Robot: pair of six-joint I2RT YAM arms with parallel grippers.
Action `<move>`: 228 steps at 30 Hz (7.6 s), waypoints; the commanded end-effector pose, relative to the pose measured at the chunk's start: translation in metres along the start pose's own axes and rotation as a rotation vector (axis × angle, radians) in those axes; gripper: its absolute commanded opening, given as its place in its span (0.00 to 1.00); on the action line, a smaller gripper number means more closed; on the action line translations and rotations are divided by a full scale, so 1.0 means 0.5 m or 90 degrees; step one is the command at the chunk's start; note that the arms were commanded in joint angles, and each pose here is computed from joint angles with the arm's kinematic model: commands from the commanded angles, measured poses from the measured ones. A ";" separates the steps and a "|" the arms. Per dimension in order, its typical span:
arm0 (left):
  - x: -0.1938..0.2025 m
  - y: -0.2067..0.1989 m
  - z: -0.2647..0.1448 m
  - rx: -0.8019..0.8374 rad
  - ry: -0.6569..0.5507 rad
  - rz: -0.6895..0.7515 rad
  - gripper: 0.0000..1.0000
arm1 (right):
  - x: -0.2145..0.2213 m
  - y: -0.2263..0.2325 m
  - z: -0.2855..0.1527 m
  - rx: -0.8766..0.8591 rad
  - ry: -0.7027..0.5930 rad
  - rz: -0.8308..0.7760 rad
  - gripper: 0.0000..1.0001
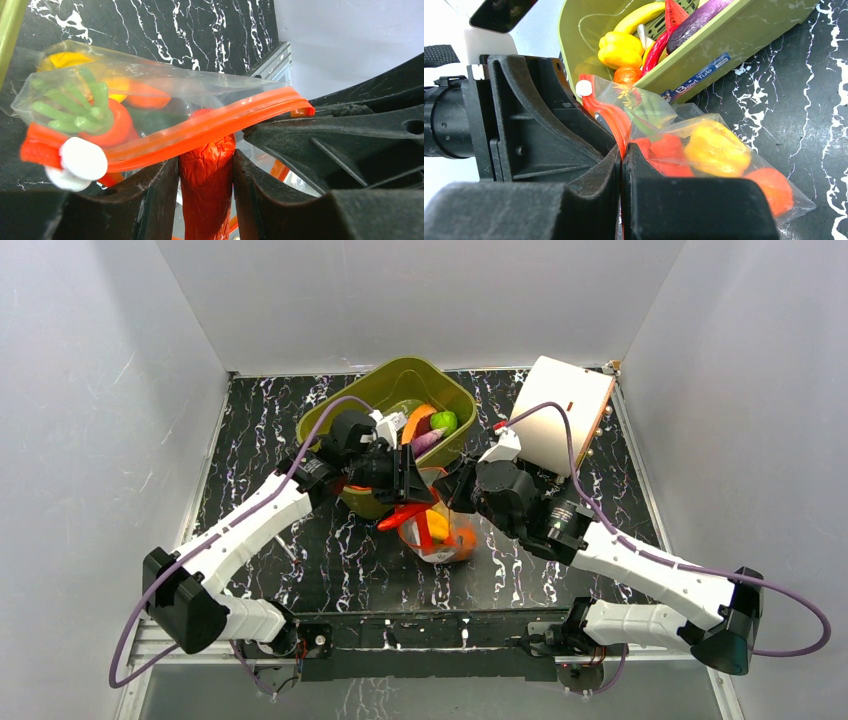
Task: Place the food in the zip-top bag and seal the zipper
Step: Place the fake vegetable in the zipper food storage bag, then pick up the fake fruit from the bin, then place the fake fruit in the zipper food storage bag.
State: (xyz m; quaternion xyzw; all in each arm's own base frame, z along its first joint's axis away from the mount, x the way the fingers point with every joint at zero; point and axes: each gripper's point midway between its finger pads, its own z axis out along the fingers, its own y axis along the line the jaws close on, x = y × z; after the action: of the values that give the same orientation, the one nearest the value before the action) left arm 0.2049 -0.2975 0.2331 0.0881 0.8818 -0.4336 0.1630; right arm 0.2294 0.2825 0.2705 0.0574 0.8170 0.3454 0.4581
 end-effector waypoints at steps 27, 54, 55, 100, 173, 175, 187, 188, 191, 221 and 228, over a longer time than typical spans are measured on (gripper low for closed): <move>-0.065 -0.041 -0.081 -0.069 -0.124 0.078 0.65 | -0.043 0.040 -0.027 -0.067 -0.047 -0.003 0.00; -0.363 0.217 -0.096 -0.481 -0.316 0.215 0.53 | -0.157 -0.029 -0.143 0.054 -0.114 -0.126 0.00; -0.370 0.230 -0.085 -0.477 -0.312 0.210 0.51 | -0.152 -0.031 -0.142 0.052 -0.109 -0.125 0.00; -0.390 0.485 0.088 -0.550 -0.205 0.111 0.24 | -0.118 -0.016 -0.141 0.005 -0.075 -0.088 0.00; -0.296 -0.099 -0.220 0.042 -0.386 0.093 0.00 | -0.149 -0.089 -0.138 0.163 -0.136 0.003 0.00; -0.287 -0.104 -0.212 0.062 -0.373 0.074 0.00 | -0.167 -0.096 -0.148 0.190 -0.150 -0.007 0.00; -0.214 -0.117 -0.118 0.113 -0.283 0.015 0.00 | -0.087 -0.088 -0.075 0.127 -0.117 0.031 0.00; -0.205 -0.110 -0.111 0.110 -0.274 0.005 0.00 | -0.077 -0.087 -0.065 0.124 -0.111 0.037 0.00; -0.171 -0.094 -0.090 0.099 -0.237 -0.013 0.00 | -0.062 -0.086 -0.043 0.127 -0.105 0.048 0.00; -0.109 0.032 0.053 -0.084 -0.138 -0.051 0.00 | -0.031 0.004 -0.011 -0.008 -0.053 0.061 0.00; -0.135 0.040 0.058 -0.106 -0.174 -0.057 0.00 | -0.012 0.029 -0.005 -0.043 -0.020 0.064 0.00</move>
State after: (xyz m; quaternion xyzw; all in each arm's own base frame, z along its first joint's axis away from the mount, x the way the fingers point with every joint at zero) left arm 0.2690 -0.3084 0.2091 -0.0178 0.8956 -0.3756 0.2377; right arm 0.2292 0.2701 0.2578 0.0973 0.8202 0.3366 0.4523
